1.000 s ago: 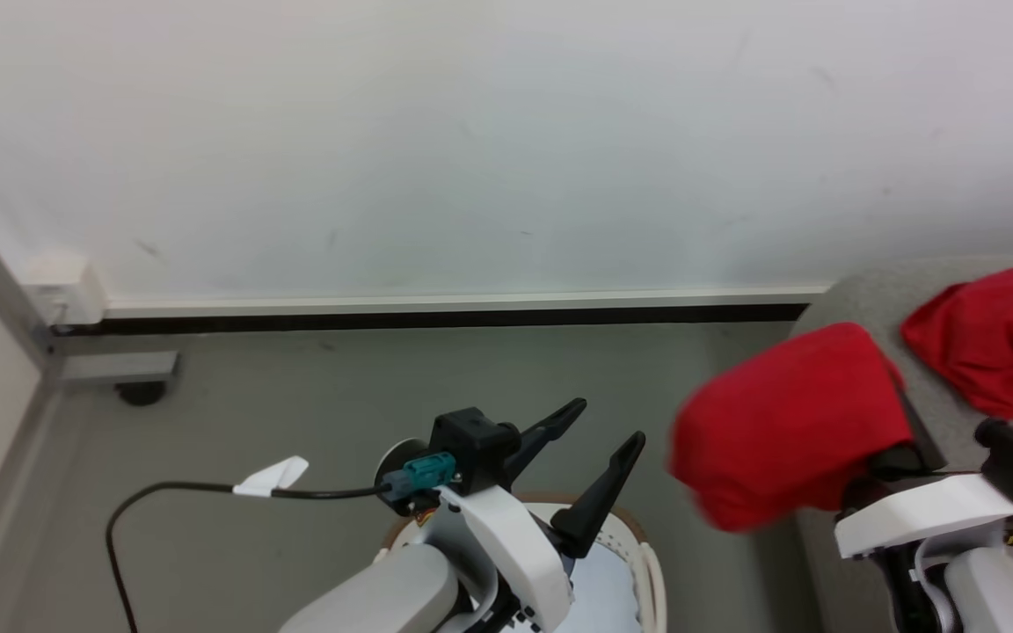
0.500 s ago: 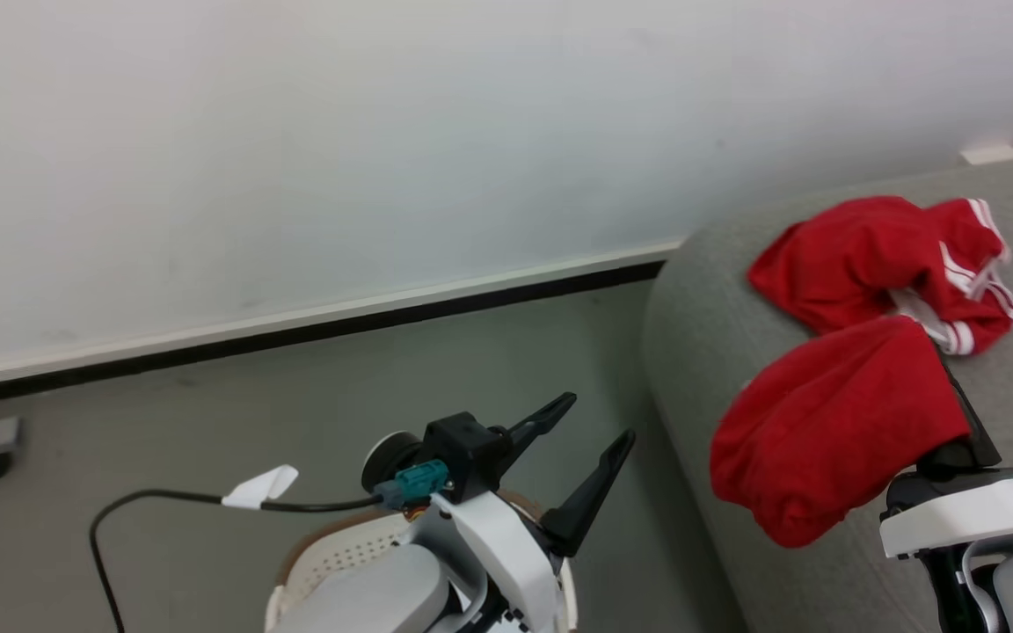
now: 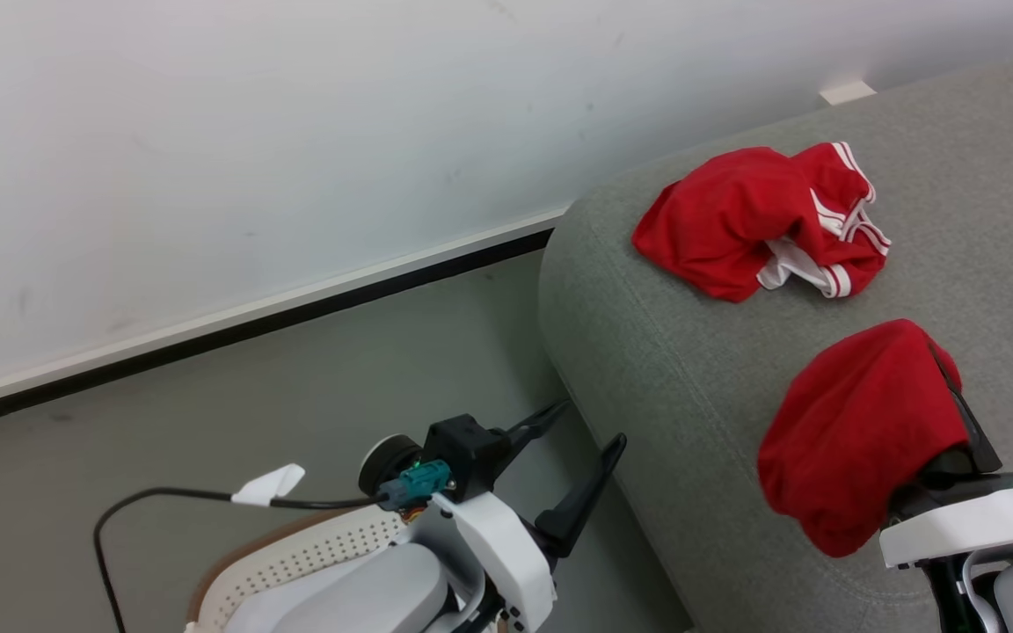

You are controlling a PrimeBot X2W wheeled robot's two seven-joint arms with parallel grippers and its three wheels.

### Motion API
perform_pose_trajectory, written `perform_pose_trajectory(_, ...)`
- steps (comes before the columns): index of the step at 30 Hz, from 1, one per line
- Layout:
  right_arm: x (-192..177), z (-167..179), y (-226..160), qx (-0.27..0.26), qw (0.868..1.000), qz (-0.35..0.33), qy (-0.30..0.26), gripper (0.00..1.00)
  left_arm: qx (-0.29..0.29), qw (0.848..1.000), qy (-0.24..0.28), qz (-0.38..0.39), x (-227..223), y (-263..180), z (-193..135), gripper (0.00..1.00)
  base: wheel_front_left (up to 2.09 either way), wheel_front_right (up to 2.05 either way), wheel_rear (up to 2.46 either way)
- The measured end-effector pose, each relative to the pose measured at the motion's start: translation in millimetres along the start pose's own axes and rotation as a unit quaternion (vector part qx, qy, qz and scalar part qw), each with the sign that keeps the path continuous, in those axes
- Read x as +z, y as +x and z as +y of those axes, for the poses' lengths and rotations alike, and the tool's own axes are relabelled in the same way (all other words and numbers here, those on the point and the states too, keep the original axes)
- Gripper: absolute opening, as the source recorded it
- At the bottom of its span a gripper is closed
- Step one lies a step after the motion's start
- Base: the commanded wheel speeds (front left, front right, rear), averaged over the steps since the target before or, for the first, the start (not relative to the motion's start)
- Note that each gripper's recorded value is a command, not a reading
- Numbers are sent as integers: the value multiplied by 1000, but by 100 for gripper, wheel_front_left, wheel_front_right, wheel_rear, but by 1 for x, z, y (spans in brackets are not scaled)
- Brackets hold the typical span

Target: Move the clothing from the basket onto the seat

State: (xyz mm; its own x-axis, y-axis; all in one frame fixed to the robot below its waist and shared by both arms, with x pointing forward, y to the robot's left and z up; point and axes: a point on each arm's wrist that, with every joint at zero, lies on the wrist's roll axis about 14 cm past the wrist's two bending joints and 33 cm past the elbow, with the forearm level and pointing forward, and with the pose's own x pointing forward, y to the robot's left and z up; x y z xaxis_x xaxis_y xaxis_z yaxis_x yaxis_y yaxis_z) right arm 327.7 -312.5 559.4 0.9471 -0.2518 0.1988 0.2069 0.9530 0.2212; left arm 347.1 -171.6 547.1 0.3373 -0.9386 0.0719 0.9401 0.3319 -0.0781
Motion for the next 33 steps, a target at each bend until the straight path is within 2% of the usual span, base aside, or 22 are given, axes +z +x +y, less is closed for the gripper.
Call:
perform_pose_trajectory(9, 1, -9, -9, -14, 1000, 1, -4, 0, -19, 1000, -5, 5, -6, 8, -9, 100, 0, 0, 0)
perform_pose_trajectory(17, -4, -4, -1, -6, 1000, 8, -10, 0, -17, 1000, -9, 7, -11, 8, -5, 100, 0, 0, 0)
perform_pose_trajectory(23, 5, -4, 27, 6, 999, -2, -36, 0, -7, 1000, -19, 13, -21, 7, 12, 100, 0, 0, 0)
perform_pose_trajectory(33, 34, -22, 100, 13, 993, -30, -110, 0, 23, 998, -40, 34, -50, 2, 58, 100, 0, 0, 0)
